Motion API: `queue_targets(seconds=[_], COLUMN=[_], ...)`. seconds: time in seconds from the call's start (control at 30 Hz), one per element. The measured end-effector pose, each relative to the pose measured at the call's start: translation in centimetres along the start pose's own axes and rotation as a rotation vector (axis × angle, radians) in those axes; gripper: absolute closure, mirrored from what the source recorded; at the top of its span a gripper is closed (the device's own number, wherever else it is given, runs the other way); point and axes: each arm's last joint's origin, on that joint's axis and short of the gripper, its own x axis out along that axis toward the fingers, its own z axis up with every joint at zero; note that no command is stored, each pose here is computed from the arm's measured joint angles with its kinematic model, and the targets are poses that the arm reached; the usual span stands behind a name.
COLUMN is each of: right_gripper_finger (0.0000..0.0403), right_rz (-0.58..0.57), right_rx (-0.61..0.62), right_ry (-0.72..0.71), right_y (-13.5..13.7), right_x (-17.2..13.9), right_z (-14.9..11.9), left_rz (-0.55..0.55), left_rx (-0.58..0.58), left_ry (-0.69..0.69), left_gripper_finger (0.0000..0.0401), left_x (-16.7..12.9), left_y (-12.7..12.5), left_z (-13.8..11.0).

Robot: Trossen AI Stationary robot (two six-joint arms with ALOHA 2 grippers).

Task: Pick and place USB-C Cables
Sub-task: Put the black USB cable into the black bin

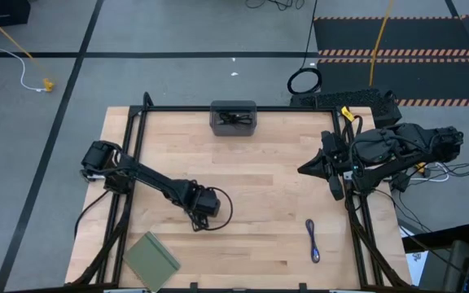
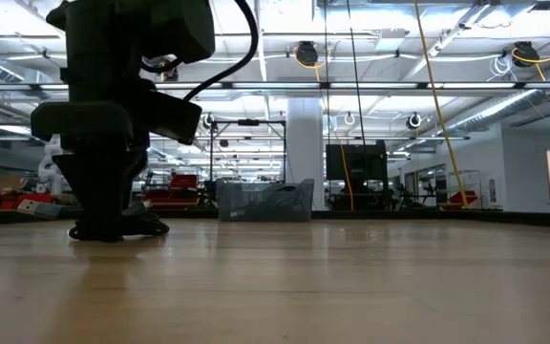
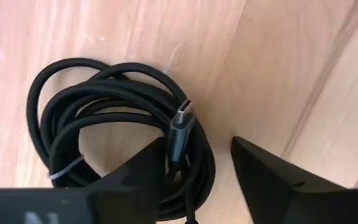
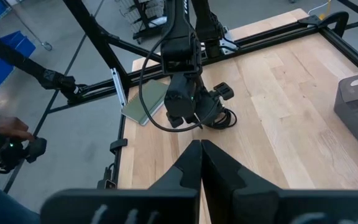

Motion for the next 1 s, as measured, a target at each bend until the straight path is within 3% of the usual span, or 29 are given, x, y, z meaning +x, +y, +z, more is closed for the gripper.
queue_targets(seconds=[0.37,1.0], right_gripper_finger=[0.0403,0.0403], right_rz=[-0.06,-0.14], right_rx=[-0.003,-0.083], right_ry=[-0.029,-0.055], right_y=[-0.2,-1.1], right_x=[0.0,0.1], right_z=[0.1,0.5], left_rz=[-0.021,-0.042], left_rx=[0.021,0.104], left_ry=[0.027,-0.008], left_gripper_finger=[0.0356,0.0344], left_x=[-0.3,-8.2], left_y=[0.0,0.1], left_z=[0.2,5.3])
